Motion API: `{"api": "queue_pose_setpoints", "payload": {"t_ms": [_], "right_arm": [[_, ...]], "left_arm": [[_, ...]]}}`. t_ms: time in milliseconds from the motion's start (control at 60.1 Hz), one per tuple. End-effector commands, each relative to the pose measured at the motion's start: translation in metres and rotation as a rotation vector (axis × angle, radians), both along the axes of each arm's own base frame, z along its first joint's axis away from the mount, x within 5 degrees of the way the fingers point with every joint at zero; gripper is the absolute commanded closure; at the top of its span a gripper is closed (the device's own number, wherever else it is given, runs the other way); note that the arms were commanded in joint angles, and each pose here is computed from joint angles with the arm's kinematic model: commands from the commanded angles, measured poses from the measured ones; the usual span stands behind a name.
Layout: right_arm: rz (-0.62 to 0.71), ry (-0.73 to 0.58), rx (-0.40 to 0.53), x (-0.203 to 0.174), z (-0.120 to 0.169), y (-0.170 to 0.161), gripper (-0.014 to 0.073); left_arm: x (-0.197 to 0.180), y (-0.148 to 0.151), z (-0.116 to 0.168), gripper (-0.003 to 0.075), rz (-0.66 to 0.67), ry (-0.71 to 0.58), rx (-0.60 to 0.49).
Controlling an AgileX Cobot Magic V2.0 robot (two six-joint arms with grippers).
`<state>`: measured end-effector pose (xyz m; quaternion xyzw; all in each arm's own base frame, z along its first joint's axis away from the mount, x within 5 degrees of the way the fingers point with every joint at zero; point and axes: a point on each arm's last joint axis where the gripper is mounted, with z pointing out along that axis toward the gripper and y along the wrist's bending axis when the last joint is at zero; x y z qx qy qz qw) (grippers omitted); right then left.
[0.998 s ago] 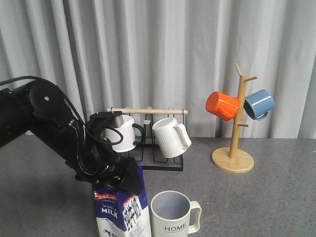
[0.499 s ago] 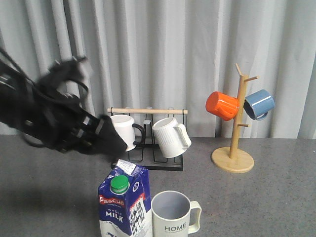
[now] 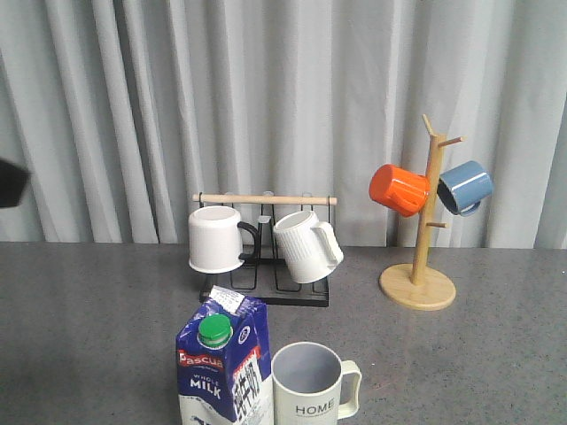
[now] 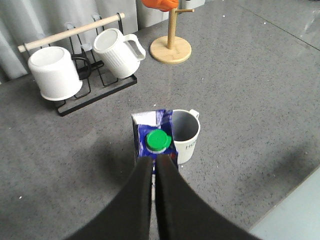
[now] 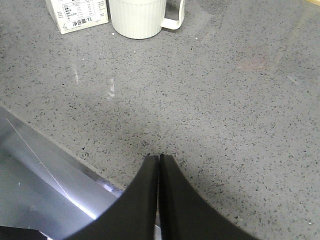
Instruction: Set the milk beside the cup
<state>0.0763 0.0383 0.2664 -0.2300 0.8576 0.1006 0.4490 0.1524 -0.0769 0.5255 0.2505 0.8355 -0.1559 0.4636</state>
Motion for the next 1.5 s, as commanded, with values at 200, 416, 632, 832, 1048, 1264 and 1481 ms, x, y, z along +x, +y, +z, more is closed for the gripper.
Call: {"api": "queue_pose_setpoints", "payload": {"t_ms": [200, 416, 632, 832, 1048, 1264, 1481], "right_arm": [[-0.013, -0.077, 0.032, 0.004, 0.012, 0.001, 0.06], [-0.013, -0.077, 0.032, 0.004, 0.012, 0.001, 0.06], [-0.013, -0.077, 0.032, 0.004, 0.012, 0.001, 0.06], [-0.013, -0.077, 0.032, 0.004, 0.012, 0.001, 0.06], [-0.013, -0.077, 0.032, 0.004, 0.012, 0.001, 0.06], [-0.013, -0.077, 0.032, 0.004, 0.012, 0.001, 0.06], [-0.013, -0.077, 0.032, 0.004, 0.012, 0.001, 0.06]], "left_arm": [[-0.051, 0.022, -0.029, 0.0728, 0.09, -0.245, -0.199], [-0.077, 0.031, -0.083, 0.0728, 0.118, -0.197, -0.252], [-0.095, 0.039, -0.109, 0.0728, 0.118, -0.155, -0.199], [-0.077, 0.041, -0.137, 0.0728, 0.178, -0.224, -0.139], [-0.048, 0.043, -0.201, 0.0728, 0.258, -0.418, -0.104], [-0.063, 0.056, -0.271, 0.0728, 0.367, -0.553, -0.222], [-0.085, 0.07, -0.317, 0.0728, 0.489, -0.613, -0.285]]}}
